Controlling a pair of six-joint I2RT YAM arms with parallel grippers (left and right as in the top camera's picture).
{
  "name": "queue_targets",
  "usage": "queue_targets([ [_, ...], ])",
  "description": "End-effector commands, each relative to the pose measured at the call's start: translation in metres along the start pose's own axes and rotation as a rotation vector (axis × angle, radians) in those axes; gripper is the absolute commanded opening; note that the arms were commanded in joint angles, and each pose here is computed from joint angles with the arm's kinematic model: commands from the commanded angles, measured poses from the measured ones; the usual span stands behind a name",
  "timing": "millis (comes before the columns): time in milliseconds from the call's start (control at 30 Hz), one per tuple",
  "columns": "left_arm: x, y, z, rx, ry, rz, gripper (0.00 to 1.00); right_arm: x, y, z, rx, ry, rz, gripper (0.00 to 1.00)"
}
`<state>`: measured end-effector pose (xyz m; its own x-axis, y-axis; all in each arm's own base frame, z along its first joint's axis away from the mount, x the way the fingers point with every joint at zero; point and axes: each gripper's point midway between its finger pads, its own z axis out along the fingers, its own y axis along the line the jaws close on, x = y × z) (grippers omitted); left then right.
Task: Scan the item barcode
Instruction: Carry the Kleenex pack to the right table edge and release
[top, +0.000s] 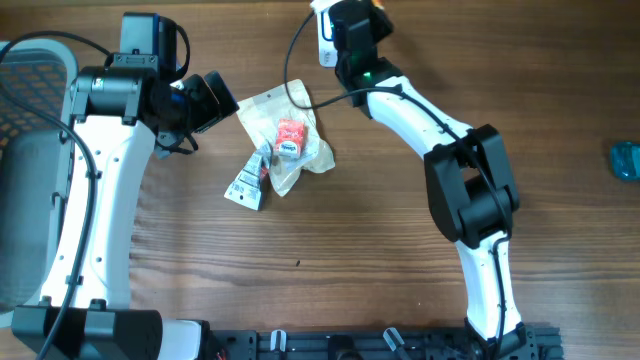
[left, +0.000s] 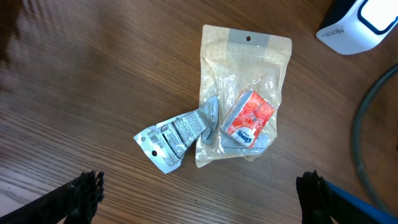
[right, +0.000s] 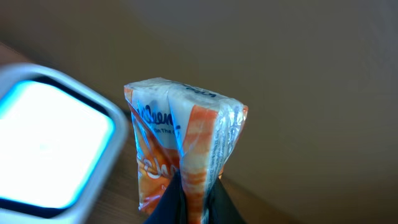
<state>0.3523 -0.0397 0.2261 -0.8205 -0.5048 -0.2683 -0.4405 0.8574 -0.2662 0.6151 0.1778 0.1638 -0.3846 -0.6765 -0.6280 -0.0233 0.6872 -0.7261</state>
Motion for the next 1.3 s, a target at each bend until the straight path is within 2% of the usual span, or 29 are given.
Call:
queue_targets([
  [0, -0.002, 0.003, 0.001, -0.011, -0.004, 0.004, 1.0, 0.067, -0.06, 0.01, 0.255, 0.25, 0.182, 0.05],
  [33, -0.002, 0.003, 0.001, -0.011, -0.004, 0.004, 1.0, 0.11, -0.069, 0.015, 0.247, 0.375, 0.197, 0.05],
  [100, -0.002, 0.003, 0.001, -0.011, -0.003, 0.004, 1.0, 0.165, -0.083, 0.016, 0.26, 0.527, 0.284, 0.05],
  [133, -0.002, 0.003, 0.001, -0.011, -0.004, 0.004, 1.0, 0.21, -0.094, 0.016, 0.259, 0.643, 0.387, 0.05],
  [167, -0.002, 0.003, 0.001, -0.011, -0.004, 0.004, 1.0, 0.235, -0.102, 0.015, 0.26, 0.707, 0.469, 0.05],
  [200, -0.002, 0.003, 0.001, -0.012, -0.004, 0.004, 1.0, 0.279, -0.114, 0.009, 0.266, 0.826, 0.669, 0.05],
  [367, -0.002, 0.003, 0.001, -0.012, -0.004, 0.004, 1.0, 0.353, -0.139, 0.004, 0.201, 1.013, 1.079, 0.05],
  [433, -0.002, 0.003, 0.001, -0.011, -0.004, 0.004, 1.0, 0.39, -0.15, -0.014, 0.332, 1.13, 1.341, 0.05],
  [533, -0.002, 0.003, 0.001, -0.011, -0.004, 0.004, 1.0, 0.419, -0.161, -0.023, 0.402, 1.192, 1.502, 0.05],
  [633, -0.002, 0.003, 0.001, -0.011, -0.004, 0.004, 1.0, 0.432, -0.162, -0.03, 0.452, 1.219, 1.534, 0.05],
  [967, -0.002, 0.003, 0.001, -0.011, -0.004, 0.004, 1.0, 0.432, -0.166, -0.024, 0.524, 1.174, 1.602, 0.05],
  [1100, -0.002, 0.003, 0.001, -0.011, -0.004, 0.004, 1.0, 0.433, -0.165, -0.028, 0.615, 1.178, 1.702, 0.05],
  [1133, -0.002, 0.003, 0.001, -0.012, -0.004, 0.004, 1.0, 0.433, -0.166, -0.026, 0.613, 1.17, 1.701, 0.12],
  [1167, -0.002, 0.003, 0.001, -0.011, -0.004, 0.004, 1.0, 0.432, -0.165, -0.025, 0.591, 1.171, 1.679, 0.4],
  [1233, -0.002, 0.003, 0.001, -0.011, -0.004, 0.004, 1.0, 0.426, -0.164, -0.023, 0.512, 1.168, 1.568, 0.88],
  [1267, -0.002, 0.003, 0.001, -0.011, -0.004, 0.004, 1.0, 0.423, -0.164, -0.023, 0.492, 1.162, 1.519, 1.0],
])
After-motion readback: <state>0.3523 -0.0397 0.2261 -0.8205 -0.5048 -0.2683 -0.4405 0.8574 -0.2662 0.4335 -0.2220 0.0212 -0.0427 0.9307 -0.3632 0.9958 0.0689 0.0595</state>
